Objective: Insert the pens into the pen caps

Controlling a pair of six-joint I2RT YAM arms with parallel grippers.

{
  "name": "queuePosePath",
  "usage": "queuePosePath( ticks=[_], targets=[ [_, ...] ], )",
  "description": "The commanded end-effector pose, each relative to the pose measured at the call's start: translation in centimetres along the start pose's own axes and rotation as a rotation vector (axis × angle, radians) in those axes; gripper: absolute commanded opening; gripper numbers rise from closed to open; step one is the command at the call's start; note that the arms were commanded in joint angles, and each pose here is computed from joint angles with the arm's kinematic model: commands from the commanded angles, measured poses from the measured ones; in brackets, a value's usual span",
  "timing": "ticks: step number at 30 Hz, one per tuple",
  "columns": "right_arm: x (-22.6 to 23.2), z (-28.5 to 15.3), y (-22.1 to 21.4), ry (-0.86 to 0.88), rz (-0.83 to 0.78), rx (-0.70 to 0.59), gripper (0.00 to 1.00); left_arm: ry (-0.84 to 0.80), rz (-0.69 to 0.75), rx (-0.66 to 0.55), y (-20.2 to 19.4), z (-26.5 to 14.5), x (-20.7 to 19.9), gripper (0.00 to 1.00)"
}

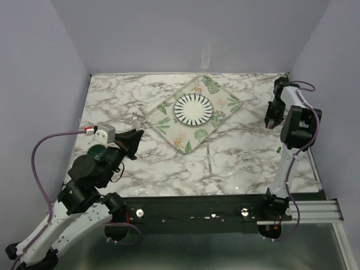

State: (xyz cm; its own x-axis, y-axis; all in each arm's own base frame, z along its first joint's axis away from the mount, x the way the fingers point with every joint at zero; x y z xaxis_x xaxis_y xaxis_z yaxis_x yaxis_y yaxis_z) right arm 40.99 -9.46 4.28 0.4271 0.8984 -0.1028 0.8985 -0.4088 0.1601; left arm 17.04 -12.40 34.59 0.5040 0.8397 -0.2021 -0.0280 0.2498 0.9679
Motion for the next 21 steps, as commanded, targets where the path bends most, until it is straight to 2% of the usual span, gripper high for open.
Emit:
queuePosePath(
  ticks=[1, 12, 21],
  targets=[
    [-0.1, 0.0, -0.3, 0.026, 0.011, 0.076, 0.38, 0.042, 0.018, -0.004, 0.1, 0.4, 0.6, 0.0],
    [-0.1, 0.2, 0.3, 0.045, 0.062, 0.104, 0.31, 0.053, 0.025, -0.001, 0.1, 0.6, 0.7, 0.0],
    [0.0, 0.2, 0.6, 0.053, 0.094, 0.117, 0.33, 0.052, 0.025, -0.006, 0.2, 0.5, 0.7, 0.0]
  ],
)
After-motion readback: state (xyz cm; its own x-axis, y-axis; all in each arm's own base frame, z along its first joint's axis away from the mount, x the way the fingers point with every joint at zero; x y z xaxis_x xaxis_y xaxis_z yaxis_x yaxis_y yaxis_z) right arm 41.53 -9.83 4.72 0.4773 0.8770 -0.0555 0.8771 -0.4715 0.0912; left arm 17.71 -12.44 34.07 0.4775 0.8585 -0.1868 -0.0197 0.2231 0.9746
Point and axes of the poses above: each gripper's point midway between its finger pads, its own z axis out along the fingers, its own x axis along the line the jaws close on, y = z × x, the point moved 2 cm from there along -z, back along the fingers, and after that the axes turned 3 degrees about z, right-handed, at the moved point
